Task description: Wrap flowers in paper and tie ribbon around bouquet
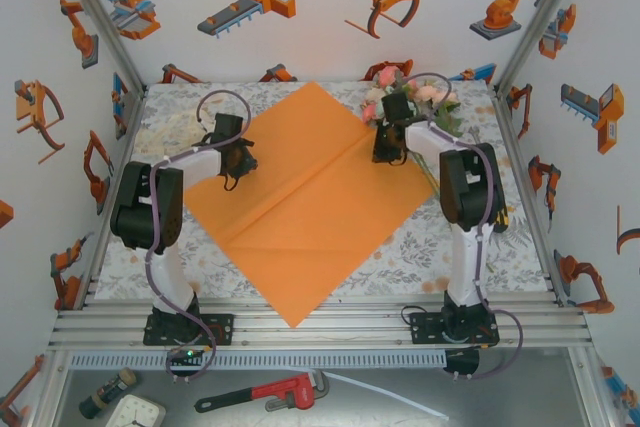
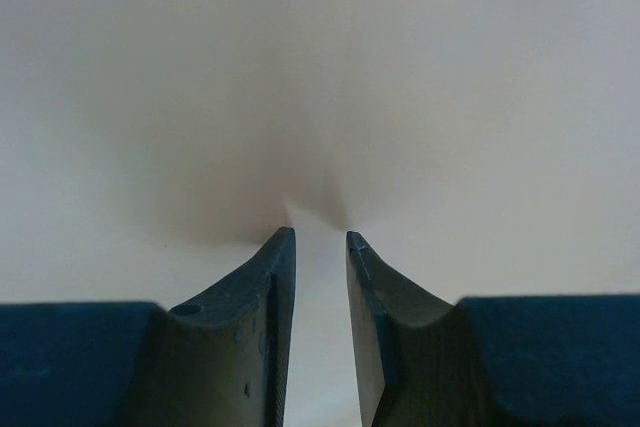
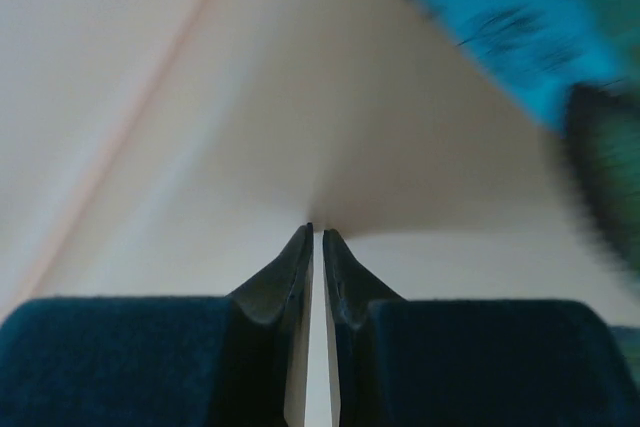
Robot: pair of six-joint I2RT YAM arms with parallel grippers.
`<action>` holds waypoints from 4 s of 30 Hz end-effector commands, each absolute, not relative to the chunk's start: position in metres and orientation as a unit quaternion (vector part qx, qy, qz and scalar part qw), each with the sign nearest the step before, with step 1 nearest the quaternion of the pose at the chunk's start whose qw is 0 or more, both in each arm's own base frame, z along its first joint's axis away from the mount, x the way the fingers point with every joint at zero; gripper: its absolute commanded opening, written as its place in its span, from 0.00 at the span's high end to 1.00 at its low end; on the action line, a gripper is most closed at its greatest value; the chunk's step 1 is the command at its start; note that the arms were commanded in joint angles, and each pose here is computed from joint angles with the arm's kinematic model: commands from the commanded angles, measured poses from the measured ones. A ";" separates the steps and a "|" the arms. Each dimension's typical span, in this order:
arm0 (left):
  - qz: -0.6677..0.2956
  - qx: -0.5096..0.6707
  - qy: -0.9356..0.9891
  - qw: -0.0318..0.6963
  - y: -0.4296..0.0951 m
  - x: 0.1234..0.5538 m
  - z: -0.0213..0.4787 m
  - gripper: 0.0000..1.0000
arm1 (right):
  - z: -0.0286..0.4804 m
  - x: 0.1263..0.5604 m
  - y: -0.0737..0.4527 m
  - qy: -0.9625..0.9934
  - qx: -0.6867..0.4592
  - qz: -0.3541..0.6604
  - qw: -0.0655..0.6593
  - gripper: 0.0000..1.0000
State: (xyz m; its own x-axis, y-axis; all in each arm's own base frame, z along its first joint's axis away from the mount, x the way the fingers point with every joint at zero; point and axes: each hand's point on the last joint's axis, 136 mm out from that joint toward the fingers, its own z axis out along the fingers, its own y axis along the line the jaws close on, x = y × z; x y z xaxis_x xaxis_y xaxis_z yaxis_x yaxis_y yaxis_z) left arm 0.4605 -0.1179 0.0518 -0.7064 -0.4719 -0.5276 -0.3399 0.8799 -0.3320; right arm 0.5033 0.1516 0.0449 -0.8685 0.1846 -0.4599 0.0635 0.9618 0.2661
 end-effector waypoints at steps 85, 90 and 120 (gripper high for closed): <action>-0.250 0.082 0.853 0.450 -0.176 0.291 0.244 0.03 | 0.121 0.485 0.406 0.933 -0.027 0.294 0.207 1.00; -0.247 0.080 0.858 0.443 -0.178 0.296 0.237 0.03 | 0.085 0.499 0.404 0.942 -0.006 0.268 0.201 0.84; -0.387 0.231 0.780 0.434 -0.260 0.262 0.264 0.03 | 0.183 0.479 0.111 0.944 -0.109 -0.005 0.312 0.43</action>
